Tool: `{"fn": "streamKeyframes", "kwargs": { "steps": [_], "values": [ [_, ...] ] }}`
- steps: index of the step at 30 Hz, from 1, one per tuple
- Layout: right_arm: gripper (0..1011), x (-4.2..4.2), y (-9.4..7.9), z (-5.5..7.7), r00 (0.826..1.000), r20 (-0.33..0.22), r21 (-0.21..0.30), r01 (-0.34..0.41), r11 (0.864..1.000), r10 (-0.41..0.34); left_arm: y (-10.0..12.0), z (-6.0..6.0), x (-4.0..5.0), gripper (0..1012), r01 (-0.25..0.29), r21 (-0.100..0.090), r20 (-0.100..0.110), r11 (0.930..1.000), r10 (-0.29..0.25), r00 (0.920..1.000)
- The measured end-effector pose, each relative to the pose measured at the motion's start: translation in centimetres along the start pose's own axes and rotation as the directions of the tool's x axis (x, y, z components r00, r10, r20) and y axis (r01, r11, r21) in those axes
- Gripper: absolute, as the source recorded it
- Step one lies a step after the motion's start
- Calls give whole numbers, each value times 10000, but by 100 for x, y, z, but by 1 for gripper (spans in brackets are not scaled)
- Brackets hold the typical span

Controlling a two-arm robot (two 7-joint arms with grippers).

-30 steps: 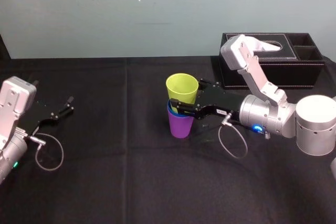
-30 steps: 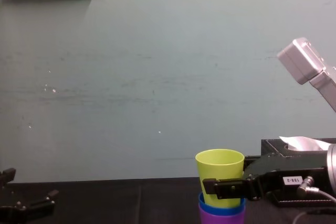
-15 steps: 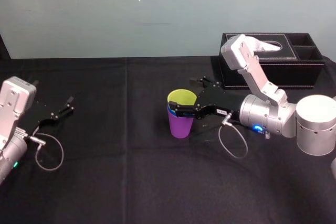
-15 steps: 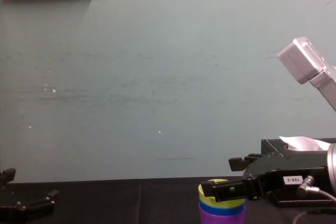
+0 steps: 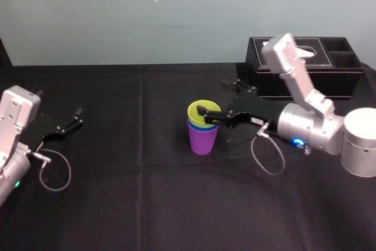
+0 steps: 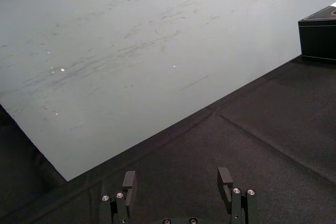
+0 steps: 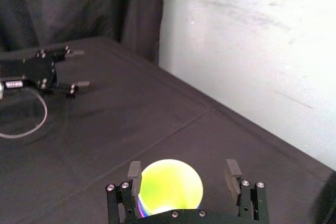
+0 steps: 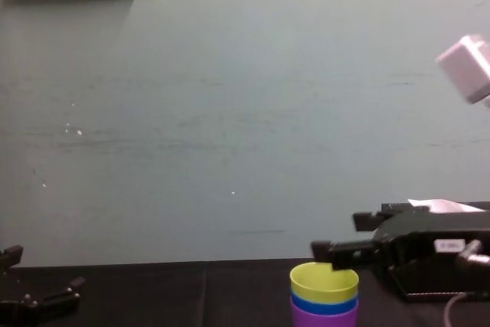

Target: Stack the three plastic cups sequentially using one hand.

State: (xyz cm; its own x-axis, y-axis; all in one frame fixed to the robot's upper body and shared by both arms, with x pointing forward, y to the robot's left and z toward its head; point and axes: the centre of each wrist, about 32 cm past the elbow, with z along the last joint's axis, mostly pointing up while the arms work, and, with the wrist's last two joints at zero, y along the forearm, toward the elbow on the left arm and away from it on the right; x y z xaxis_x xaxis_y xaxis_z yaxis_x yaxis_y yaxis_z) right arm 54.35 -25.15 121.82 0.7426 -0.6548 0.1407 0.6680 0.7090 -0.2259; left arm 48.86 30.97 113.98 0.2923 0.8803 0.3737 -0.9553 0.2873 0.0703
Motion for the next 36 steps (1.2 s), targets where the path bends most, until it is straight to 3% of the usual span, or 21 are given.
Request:
{"fn": "streamKeyframes", "kwargs": {
  "steps": [6, 13, 20, 29, 36],
  "values": [
    [1004, 72, -254, -38, 9966, -368, 466, 750, 9961, -733, 0, 0, 0, 1010, 0, 1, 0, 10000, 0, 10000],
    [1004, 169, -482, -138, 9871, -478, 605, 1556, 9860, -1529, 0, 0, 0, 1010, 0, 0, 0, 10000, 0, 10000],
    [1004, 264, -668, -363, 9752, -322, 211, 2196, 9754, -2188, 0, 0, 0, 1010, 1, 0, -1, 10000, -1, 10000],
    [1004, 340, -786, -662, 9659, -267, -494, 2560, 9654, -2575, 0, 0, 0, 1010, 0, -1, 0, 10000, 0, 10000],
    [1004, 336, -782, -641, 9667, -254, -432, 2535, 9664, -2547, 0, 0, 0, 1010, 0, -1, 1, 10000, 0, 10000]
  ]
}}
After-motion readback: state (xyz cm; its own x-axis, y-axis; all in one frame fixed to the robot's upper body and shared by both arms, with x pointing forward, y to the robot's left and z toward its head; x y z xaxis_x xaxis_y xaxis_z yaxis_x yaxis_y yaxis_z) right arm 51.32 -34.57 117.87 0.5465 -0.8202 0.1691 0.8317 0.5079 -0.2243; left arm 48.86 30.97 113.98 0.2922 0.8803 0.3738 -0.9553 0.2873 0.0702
